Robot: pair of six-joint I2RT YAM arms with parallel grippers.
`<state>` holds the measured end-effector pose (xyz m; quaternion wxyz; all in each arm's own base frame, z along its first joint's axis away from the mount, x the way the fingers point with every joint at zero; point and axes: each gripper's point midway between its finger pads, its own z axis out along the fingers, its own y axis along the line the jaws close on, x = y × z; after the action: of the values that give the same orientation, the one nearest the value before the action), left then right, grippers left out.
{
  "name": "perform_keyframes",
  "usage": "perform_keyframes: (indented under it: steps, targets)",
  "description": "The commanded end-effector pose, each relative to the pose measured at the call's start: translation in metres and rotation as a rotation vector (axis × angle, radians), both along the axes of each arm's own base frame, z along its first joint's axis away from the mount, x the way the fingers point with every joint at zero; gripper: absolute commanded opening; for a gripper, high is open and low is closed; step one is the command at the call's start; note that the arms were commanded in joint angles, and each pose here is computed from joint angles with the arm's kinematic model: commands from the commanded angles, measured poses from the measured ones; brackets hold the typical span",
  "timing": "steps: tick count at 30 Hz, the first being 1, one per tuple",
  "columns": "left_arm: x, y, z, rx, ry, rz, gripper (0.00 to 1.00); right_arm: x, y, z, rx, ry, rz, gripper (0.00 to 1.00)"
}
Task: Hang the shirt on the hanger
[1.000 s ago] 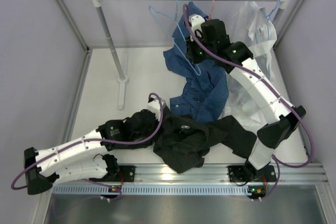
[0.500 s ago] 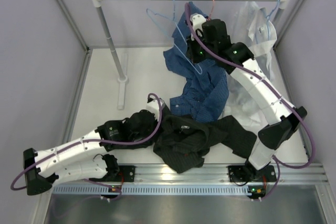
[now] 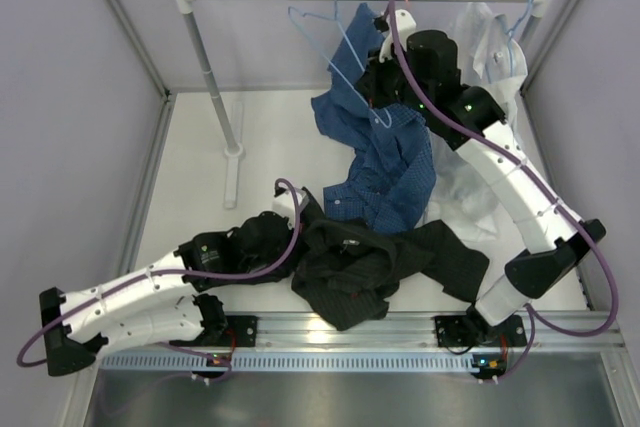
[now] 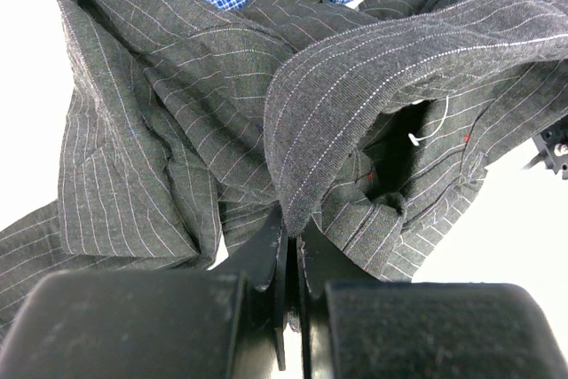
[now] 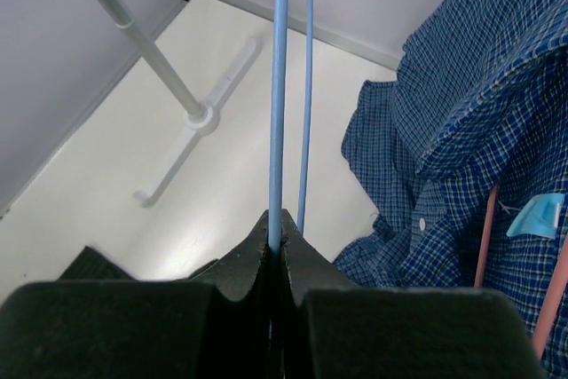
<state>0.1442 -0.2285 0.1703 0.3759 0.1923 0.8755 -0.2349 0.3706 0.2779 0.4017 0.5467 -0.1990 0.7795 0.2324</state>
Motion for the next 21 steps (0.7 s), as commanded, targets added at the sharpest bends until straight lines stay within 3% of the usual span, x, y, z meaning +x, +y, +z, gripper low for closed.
perform_keyframes:
  steps: [1,11,16,21]
  targets:
    - [0.003,0.001,0.008,-0.047,-0.019,0.027,0.00,-0.008,-0.001,0.061,0.147,-0.134,0.010,0.00]
    - [0.022,0.008,0.020,-0.117,-0.066,0.184,0.00,-0.045,-0.006,0.085,0.203,-0.166,0.107,0.00]
    - [0.047,0.016,0.016,-0.073,-0.096,0.322,0.00,-0.067,-0.020,0.074,0.173,-0.164,0.125,0.00]
    - [0.080,0.022,0.020,-0.076,-0.089,0.431,0.00,-0.102,-0.040,0.034,0.106,-0.067,0.153,0.00]
